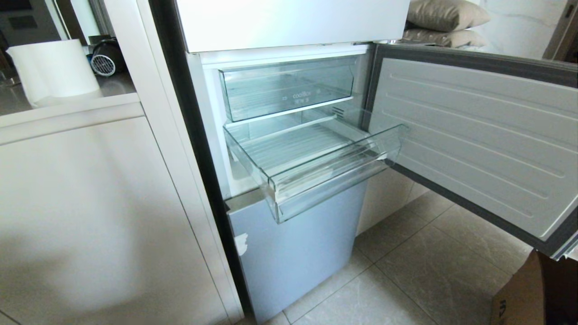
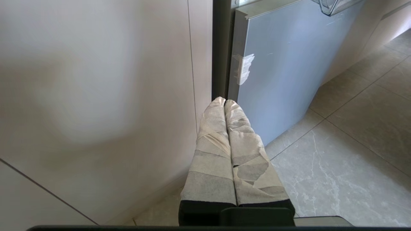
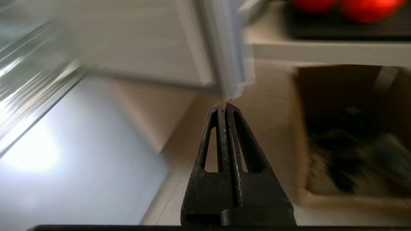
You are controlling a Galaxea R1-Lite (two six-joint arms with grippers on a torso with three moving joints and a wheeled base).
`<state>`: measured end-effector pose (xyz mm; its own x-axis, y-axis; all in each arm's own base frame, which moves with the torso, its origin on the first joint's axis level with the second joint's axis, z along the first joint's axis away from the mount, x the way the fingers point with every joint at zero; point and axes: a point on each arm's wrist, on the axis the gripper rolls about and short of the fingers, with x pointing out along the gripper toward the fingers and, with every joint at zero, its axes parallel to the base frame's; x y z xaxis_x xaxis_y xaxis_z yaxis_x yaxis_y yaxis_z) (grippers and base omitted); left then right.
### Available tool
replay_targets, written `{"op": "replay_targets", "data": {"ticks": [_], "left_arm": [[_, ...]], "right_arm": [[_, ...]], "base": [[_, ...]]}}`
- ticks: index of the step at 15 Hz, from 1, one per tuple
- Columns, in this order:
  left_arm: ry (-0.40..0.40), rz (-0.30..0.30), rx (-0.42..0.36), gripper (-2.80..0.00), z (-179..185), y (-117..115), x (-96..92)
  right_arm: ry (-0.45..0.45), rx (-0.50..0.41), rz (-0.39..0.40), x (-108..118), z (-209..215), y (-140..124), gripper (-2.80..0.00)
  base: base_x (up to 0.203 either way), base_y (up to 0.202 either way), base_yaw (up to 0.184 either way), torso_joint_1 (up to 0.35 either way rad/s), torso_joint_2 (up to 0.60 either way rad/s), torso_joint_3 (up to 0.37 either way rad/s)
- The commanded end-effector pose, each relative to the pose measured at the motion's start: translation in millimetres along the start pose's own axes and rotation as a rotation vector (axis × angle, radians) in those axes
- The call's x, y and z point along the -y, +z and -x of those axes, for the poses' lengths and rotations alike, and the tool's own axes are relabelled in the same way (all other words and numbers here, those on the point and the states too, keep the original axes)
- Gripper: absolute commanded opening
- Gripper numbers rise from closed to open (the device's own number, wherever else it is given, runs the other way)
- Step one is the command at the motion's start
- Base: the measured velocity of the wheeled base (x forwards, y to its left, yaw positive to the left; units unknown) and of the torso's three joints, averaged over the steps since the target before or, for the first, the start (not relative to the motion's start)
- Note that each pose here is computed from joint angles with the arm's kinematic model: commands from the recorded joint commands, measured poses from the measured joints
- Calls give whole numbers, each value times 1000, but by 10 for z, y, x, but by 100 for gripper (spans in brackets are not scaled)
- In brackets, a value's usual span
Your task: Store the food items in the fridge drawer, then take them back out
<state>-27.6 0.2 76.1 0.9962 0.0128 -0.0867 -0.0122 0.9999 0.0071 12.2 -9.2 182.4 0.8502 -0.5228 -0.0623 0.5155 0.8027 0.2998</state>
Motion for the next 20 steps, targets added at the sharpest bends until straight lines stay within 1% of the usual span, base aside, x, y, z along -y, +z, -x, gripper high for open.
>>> {"op": "replay_targets", "data": {"ticks": [1,2,5,7,9,11,13,15,17,20], "left_arm": [[1,0,-2,-280,-1,0,0],[1,0,-2,-280,-1,0,0],[1,0,-2,-280,-1,0,0],[1,0,-2,-280,-1,0,0],[1,0,-2,-280,-1,0,0],[1,0,-2,-280,-1,0,0],[2,0,-2,-280,-1,0,1],[1,0,-2,-280,-1,0,0],[1,0,-2,-280,-1,0,0],[1,0,-2,-280,-1,0,0]], "right_arm": [[-196,-72,-26,3,-458,137,-280],[-222,-92,-43,46,-603,181,0],[-276,-154,-81,211,-973,257,0],[-280,-152,-78,287,-1184,284,0],[-308,-161,-65,402,-1406,300,0],[-352,-149,-32,560,-1613,364,0],[-414,-130,7,766,-1754,433,0],[-470,-120,22,984,-1898,485,0],[-494,-102,28,1127,-2007,494,0],[-493,-88,32,1291,-2235,458,0]], "base": [[0,0,0,0,0,0],[0,0,0,0,0,0],[0,0,0,0,0,0],[0,0,0,0,0,0],[0,0,0,0,0,0],[0,0,0,0,0,0],[0,0,0,0,0,0],[0,0,0,0,0,0],[0,0,0,0,0,0],[0,0,0,0,0,0]]}}
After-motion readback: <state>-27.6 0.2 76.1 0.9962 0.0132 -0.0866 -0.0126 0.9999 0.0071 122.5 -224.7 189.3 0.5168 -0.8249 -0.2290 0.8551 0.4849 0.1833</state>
